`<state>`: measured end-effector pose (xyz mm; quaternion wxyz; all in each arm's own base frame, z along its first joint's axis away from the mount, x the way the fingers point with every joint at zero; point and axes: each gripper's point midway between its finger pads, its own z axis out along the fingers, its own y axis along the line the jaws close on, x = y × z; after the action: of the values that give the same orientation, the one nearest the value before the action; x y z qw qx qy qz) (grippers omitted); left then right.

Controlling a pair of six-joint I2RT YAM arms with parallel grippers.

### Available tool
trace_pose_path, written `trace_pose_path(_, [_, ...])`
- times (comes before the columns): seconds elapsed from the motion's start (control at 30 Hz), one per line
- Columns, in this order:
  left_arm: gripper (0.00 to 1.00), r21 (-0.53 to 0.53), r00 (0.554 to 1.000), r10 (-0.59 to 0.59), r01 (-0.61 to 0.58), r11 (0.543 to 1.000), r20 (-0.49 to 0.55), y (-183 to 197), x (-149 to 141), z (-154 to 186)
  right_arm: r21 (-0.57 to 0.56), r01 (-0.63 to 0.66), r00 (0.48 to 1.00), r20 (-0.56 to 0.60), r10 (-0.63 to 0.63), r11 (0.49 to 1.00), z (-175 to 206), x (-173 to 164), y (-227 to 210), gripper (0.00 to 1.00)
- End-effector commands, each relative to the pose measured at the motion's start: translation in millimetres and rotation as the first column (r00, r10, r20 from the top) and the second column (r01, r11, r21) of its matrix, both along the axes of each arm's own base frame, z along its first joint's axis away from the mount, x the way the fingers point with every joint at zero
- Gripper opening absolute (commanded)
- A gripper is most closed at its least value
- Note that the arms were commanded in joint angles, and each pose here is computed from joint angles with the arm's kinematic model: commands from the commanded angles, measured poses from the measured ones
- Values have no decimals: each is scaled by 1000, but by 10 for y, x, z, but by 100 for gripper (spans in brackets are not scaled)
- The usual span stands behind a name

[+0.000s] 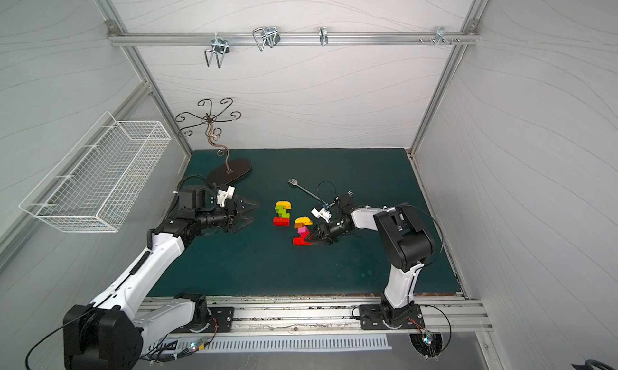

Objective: Assemble the letter s with lego
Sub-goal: Adjust the lego brick at the center of the board.

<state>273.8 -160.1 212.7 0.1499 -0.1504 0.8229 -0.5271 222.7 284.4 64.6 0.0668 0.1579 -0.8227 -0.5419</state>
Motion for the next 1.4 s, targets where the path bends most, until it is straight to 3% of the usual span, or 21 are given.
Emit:
trace_pose_path(0.0, [89, -2, 997, -5, 5, 1000, 74, 12, 41, 175, -4, 1, 999, -51, -2, 1000, -84, -9, -14, 16])
trace_pose_path(0.33, [89, 3, 998, -3, 3, 1000, 67, 23, 35, 148, -21, 10, 996, -84, -12, 1000, -242, -10, -36, 27])
trace_pose_path(0.7, [91, 8, 998, -1, 0, 1000, 71, 42, 30, 153, -98, 38, 998, -54, -43, 994, -324, 13, -122, 62])
trace_pose_path(0.83, [91, 21, 996, 1, -3, 1000, 87, 57, 32, 207, -178, 57, 998, -17, -61, 982, -318, 20, -210, 73])
trace_pose_path(0.93, [91, 104, 994, 20, -32, 994, 109, 142, 16, 231, -299, 88, 996, 39, -80, 950, -318, 34, -362, 81])
trace_pose_path(1.03, [91, 230, 986, 53, -89, 969, 159, 300, -5, 299, -438, 149, 987, 124, -105, 887, -338, 85, -582, 99])
trace_pose_path(1.13, [92, 369, 977, 74, -146, 918, 202, 498, -17, 365, -545, 210, 973, 198, -119, 812, -291, 155, -782, 99])
trace_pose_path(1.2, [92, 461, 963, 109, -216, 861, 247, 681, 8, 422, -572, 308, 936, 327, -133, 760, -100, 311, -917, 99])
trace_pose_path(1.27, [92, 536, 937, 161, -311, 785, 309, 900, 48, 479, -503, 456, 835, 527, -157, 735, 272, 543, -1024, 99])
trace_pose_path(1.33, [93, 601, 895, 220, -426, 676, 387, 1170, 117, 493, -363, 599, 647, 745, -164, 714, 732, 784, -1157, 99])
trace_pose_path(1.37, [93, 622, 870, 249, -480, 618, 425, 1301, 159, 481, -266, 656, 516, 841, -163, 707, 978, 898, -1221, 99])
